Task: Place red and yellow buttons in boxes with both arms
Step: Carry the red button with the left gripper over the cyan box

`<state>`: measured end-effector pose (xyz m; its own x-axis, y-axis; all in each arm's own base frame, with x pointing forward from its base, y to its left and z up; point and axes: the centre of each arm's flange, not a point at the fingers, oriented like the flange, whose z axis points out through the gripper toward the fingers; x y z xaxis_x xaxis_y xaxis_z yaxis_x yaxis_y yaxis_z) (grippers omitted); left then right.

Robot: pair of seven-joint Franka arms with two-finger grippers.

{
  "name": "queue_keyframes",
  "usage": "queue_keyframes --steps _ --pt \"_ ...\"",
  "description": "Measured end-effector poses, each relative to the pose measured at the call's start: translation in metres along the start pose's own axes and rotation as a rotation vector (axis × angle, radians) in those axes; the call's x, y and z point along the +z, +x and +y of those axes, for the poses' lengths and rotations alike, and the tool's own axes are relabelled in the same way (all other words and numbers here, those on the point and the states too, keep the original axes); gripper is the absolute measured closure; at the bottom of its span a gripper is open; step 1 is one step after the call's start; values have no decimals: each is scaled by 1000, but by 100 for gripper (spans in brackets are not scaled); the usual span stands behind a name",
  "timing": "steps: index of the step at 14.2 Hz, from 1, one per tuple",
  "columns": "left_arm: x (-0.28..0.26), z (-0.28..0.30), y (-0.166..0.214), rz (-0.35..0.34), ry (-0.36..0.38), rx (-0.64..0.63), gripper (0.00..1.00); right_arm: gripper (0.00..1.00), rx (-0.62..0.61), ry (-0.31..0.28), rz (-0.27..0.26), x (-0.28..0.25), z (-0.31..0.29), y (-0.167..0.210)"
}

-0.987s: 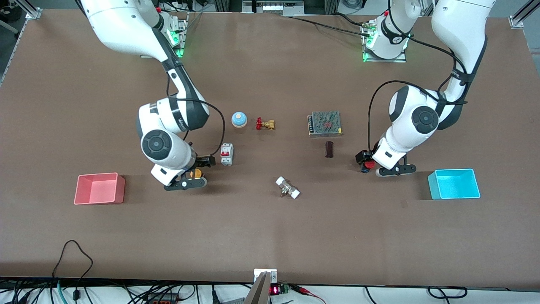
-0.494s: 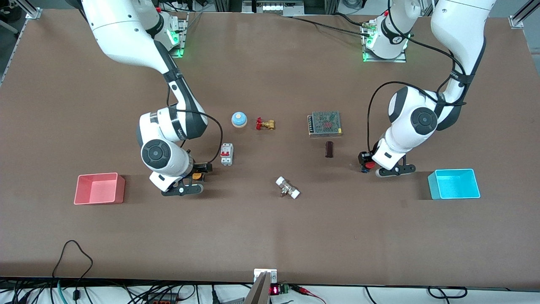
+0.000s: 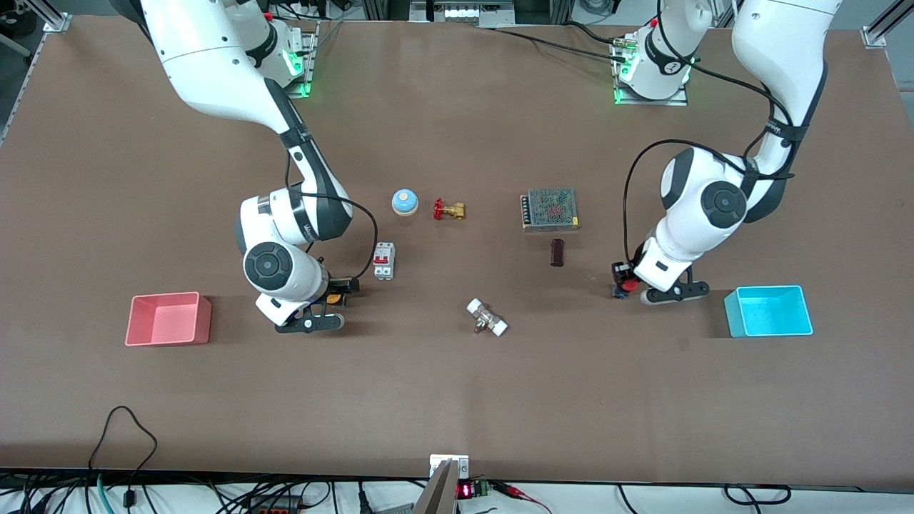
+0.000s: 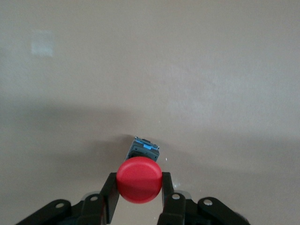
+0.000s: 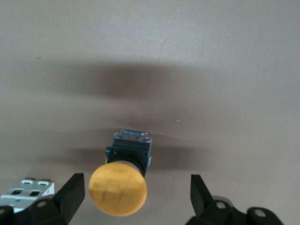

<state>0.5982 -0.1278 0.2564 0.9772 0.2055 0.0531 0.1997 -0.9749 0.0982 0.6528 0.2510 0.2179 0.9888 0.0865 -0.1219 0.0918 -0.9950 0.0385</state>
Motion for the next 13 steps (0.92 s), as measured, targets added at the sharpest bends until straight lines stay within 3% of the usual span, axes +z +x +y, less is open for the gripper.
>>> queue_keyframes --steps 6,10,13 --pt "-56 -49 54 -36 25 9 59 0 2 4 19 1 -1 2" --pt "-92 -109 87 -20 27 53 59 4 4 2 18 6 0 3" --pt "-99 -157 97 -13 30 108 59 36 7 1 17 9 2 4"
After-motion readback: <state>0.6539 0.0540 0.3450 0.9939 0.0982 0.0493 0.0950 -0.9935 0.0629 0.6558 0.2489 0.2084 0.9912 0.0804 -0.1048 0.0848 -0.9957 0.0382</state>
